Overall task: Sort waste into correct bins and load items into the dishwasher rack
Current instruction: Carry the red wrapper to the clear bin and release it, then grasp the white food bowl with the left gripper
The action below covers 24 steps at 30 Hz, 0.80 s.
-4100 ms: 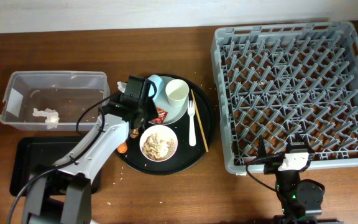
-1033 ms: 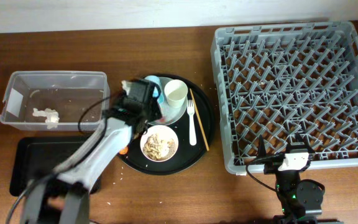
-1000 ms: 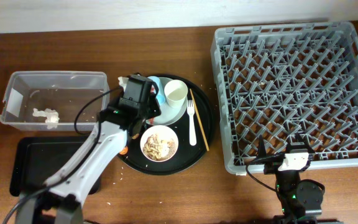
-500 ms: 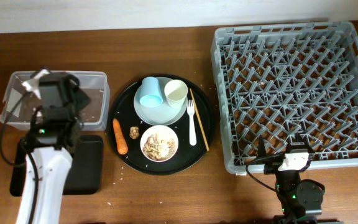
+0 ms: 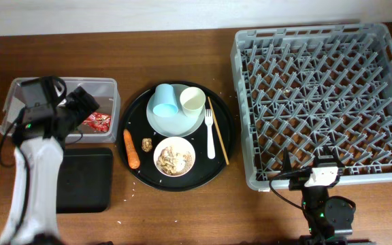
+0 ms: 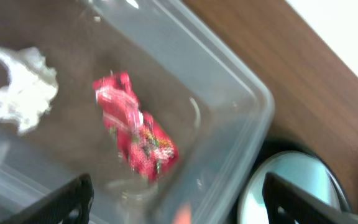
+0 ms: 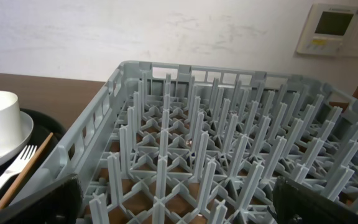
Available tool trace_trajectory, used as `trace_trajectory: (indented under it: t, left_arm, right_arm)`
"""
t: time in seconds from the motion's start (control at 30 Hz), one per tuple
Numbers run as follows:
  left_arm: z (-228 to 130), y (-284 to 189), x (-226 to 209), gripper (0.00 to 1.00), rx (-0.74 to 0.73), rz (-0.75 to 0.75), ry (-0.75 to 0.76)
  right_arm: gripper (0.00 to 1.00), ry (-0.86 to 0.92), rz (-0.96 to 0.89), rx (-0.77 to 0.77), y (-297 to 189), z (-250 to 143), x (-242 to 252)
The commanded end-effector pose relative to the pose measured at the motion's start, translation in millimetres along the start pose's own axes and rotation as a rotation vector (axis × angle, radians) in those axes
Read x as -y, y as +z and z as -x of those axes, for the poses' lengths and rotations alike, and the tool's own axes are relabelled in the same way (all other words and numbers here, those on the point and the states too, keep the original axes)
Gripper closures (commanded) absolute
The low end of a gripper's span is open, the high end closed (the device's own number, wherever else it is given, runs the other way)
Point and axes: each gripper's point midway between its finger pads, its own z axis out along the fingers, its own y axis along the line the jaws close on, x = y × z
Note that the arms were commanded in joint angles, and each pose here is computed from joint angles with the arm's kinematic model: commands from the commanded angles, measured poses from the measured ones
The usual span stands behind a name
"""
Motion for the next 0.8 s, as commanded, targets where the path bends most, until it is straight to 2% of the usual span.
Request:
trace_trajectory:
  t: [0.0,0.1,0.17,0.23,0.33,0.37,0.43,0.5,0.53,0.6,0.7,0.77]
  left_arm:
    - [-18.6,-72.9,36.3,0.14,0.003,-0.099,0.134]
    - [-94.0,-88.8,62.9,0.17,-0.198,-0.125,0.307]
    - [-137.2,-96.2,83.6,0.30,-0.296,-0.158,0.440]
    - [-174.9,-106.1,109.4,0.39,-0.336,-0.200,0.550]
    - [-208.6,-102.7,133.1,0.41,-0.326,-0.185,0.641]
    - [-227.0,-100.6,150.8,0.28,-0.333,-0.229,0.694]
    - [-239.9,-95.5,170.2,0.01,-0.325,-0.277,0.722]
    - [-245.4,-94.8,185.2,0.01,-0.307,-0.322,0.732]
    - [-251.8,-91.9,184.3,0.21,-0.322,-0.312,0.746]
    - [-259.8,-81.9,180.8,0.47,-0.335,-0.272,0.770]
    - [-283.8,-40.5,164.0,0.60,-0.379,-0.120,0.820]
    - [-291.3,-23.7,153.6,0.61,-0.401,-0.050,0.815]
  right_arm:
    - [0.01,0.007,-0.005,-0.004,0.0,-2.4,0.6]
    - [0.01,0.007,-0.005,-0.004,0.0,-2.4,0.6]
    - [0.01,0.007,-0.005,-0.004,0.0,-2.4,0.6]
    - [0.01,0.007,-0.005,-0.004,0.0,-2.4,0.6]
    - [0.01,0.007,-0.005,-0.004,0.0,-2.4,0.6]
    - [0.01,0.007,-0.005,-0.004,0.0,-2.4,0.6]
    - [0.01,0.007,-0.005,-0.004,0.0,-2.4,0.6]
    - [0.01,0.007,-0.005,-0.004,0.0,-2.4,0.6]
    - [0.01,0.007,-0.005,-0.004,0.0,-2.4,0.6]
    - [0.01,0.007,-0.005,-0.004,0.0,-2.4,0.6]
    - [0.01,0.007,-0.005,-0.004,0.0,-2.4,0.6]
    - [0.01,0.007,-0.005,-0.004,0.0,-2.4,0.6]
